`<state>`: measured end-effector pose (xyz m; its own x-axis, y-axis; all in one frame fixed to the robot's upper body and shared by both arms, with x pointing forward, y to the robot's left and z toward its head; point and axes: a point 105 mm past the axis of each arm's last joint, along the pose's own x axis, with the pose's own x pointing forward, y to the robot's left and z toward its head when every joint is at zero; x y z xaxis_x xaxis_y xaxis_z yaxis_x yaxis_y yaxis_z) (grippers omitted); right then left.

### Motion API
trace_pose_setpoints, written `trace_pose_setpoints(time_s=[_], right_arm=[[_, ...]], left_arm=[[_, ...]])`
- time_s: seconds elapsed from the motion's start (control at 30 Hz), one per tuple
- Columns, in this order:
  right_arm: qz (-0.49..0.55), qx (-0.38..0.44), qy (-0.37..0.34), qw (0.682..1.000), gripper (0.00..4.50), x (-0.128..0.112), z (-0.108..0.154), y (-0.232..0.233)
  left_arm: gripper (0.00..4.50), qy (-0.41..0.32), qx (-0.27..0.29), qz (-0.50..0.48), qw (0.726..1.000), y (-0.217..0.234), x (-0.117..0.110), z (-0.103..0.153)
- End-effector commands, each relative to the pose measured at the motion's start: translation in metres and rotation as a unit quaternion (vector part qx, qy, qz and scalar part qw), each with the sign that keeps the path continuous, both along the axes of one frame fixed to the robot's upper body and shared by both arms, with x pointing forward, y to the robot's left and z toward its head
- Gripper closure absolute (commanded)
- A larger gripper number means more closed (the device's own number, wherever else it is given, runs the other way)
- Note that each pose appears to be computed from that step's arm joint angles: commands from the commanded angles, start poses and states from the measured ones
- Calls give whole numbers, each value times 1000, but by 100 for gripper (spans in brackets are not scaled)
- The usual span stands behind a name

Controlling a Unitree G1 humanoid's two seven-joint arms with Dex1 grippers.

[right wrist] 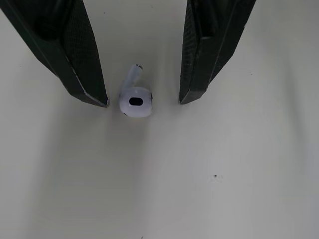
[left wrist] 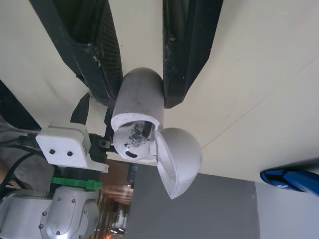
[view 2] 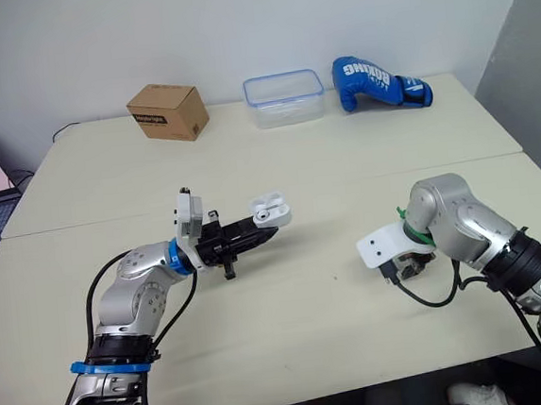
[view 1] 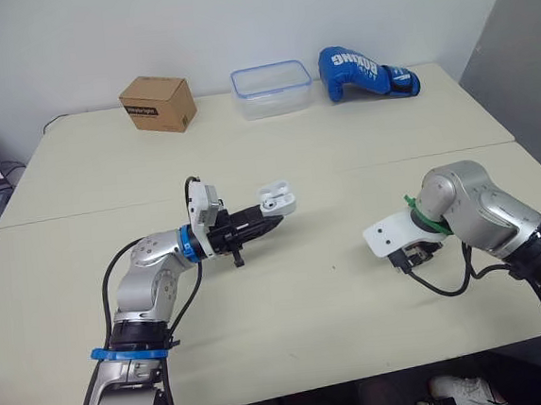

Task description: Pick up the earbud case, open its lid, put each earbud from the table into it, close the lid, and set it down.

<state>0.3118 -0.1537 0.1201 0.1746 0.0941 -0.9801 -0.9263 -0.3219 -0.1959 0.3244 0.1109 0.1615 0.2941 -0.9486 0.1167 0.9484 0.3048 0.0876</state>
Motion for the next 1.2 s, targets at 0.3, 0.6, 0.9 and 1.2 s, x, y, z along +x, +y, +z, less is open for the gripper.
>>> trace_pose_setpoints(time_s=[0.3,0.6,0.9,1.2], right_arm=[[1,-10,-11,1000,219,-4,3,1],[-4,-9,-14,1000,366,-2,4,2],[-3,-12,-16,1000,382,-2,4,2],[-2,-13,-14,1000,406,-3,4,1]], left_arm=[[375,-22,1,-5,1000,-1,1,10],[375,-22,1,-4,1000,-1,2,10],[375,-21,0,-3,1000,-1,2,10],[375,-20,0,-3,1000,-2,2,8]])
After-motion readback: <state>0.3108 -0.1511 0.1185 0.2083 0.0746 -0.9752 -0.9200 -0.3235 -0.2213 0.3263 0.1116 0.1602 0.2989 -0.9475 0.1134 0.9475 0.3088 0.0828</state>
